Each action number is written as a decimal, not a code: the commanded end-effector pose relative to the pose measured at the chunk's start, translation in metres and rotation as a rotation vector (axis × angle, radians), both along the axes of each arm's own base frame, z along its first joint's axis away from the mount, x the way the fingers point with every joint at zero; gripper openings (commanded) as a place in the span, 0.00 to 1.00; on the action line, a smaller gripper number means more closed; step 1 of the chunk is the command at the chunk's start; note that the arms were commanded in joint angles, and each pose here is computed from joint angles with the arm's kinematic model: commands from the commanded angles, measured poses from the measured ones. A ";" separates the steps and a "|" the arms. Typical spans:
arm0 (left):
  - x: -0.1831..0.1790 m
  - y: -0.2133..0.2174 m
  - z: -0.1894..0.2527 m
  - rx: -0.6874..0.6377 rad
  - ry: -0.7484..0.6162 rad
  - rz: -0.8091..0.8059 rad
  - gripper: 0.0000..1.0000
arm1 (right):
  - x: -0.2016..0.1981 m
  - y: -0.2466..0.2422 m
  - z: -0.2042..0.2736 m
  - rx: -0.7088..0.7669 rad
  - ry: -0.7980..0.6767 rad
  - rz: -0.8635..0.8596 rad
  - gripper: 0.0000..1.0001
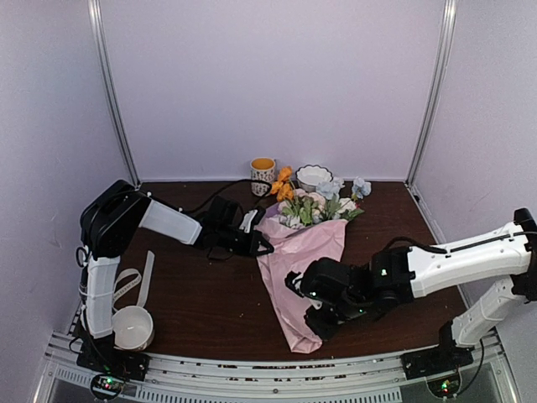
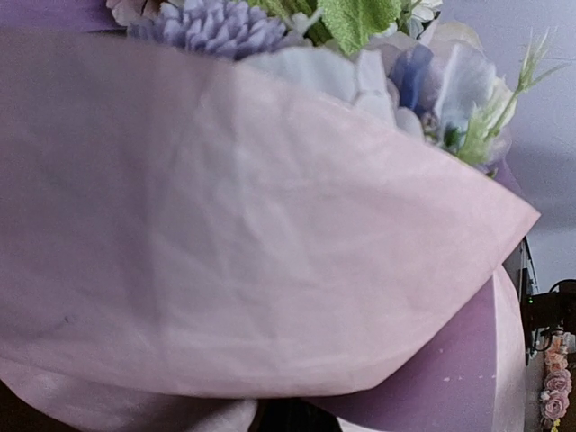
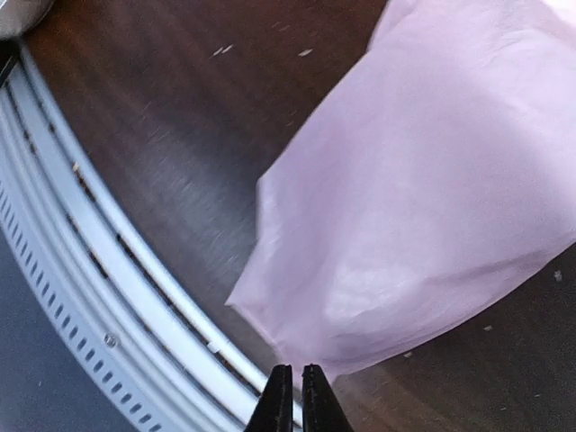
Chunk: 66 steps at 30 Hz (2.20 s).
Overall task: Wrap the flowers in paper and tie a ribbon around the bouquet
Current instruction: Press the fold line on the folded wrapping paper.
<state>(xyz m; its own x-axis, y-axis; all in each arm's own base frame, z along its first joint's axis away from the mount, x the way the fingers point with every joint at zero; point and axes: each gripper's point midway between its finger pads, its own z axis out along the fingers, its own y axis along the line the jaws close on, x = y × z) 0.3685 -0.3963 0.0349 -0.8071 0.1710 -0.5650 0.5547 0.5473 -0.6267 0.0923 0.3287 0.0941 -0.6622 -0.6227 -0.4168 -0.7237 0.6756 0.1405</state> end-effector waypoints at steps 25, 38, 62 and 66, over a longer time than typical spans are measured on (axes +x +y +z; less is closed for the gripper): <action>0.009 0.022 -0.022 0.083 0.018 0.039 0.00 | 0.007 -0.030 -0.014 -0.093 -0.034 -0.054 0.17; 0.006 0.022 -0.023 0.080 0.022 0.031 0.00 | 0.159 -0.070 -0.004 0.408 0.137 -0.692 0.69; 0.007 0.021 -0.029 0.087 0.033 0.023 0.00 | 0.204 -0.178 -0.042 -0.136 -0.093 -0.865 0.46; 0.008 0.021 -0.029 0.089 0.034 0.024 0.00 | 0.215 -0.148 -0.005 0.008 -0.115 -0.746 0.44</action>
<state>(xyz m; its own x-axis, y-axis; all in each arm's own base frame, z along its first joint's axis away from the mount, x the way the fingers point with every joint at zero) 0.3742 -0.3890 0.0318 -0.8031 0.1836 -0.5668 0.5602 0.5568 -0.6133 0.2896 0.1668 0.0391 -0.9110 0.0472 -0.4098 0.0234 0.9977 0.0630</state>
